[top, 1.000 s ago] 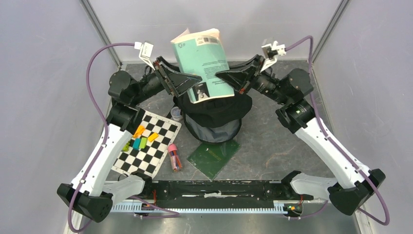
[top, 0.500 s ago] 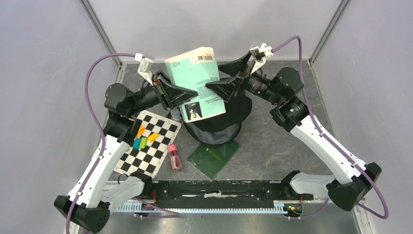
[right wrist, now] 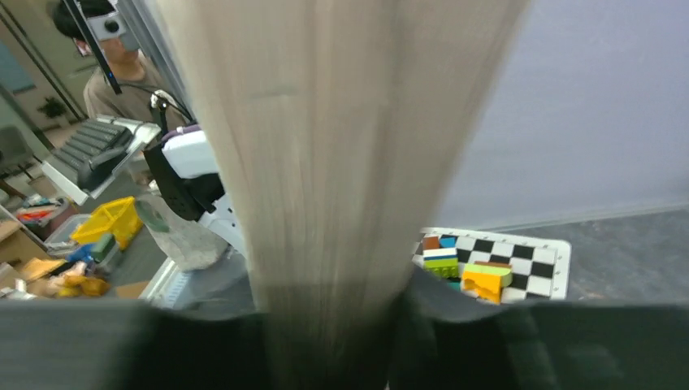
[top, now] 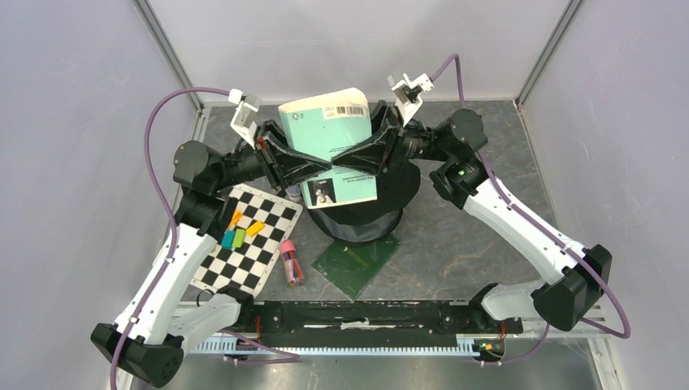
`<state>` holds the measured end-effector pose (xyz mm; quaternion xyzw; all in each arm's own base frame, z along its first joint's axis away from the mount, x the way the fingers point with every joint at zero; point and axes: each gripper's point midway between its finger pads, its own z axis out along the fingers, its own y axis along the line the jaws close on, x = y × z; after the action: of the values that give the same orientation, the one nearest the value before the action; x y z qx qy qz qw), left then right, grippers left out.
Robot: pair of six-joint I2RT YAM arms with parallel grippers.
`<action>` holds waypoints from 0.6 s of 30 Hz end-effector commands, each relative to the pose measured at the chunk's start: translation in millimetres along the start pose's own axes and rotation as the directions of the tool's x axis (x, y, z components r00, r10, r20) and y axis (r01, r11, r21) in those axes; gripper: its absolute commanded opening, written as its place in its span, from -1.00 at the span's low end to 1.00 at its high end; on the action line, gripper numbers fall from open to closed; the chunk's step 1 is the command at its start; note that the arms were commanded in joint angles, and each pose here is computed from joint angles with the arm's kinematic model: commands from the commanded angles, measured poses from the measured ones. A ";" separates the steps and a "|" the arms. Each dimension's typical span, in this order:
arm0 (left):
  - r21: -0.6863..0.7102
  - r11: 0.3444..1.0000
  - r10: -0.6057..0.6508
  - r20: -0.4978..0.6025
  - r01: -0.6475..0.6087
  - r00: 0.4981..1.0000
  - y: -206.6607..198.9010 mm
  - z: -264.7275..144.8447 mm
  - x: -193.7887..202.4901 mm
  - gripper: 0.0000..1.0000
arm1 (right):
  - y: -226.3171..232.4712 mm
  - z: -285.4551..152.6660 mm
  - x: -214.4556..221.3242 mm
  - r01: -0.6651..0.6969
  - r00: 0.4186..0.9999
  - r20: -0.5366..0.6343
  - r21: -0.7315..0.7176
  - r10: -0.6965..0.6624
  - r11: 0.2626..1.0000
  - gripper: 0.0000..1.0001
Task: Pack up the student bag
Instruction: Pick up the book from the center of the board.
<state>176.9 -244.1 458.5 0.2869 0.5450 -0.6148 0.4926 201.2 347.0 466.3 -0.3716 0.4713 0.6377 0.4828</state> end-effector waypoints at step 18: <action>-0.437 0.699 0.387 -0.435 -0.566 0.813 114.4 -34.5 124.6 0.99 | -97.6 -163.8 -49.5 0.333 0.940 -0.290 0.896 -0.179 0.293 -1.00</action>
<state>222.4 -240.2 318.2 0.3009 0.6731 -0.3456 0.5804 295.0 255.0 424.8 -0.2126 0.7008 0.2921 0.6150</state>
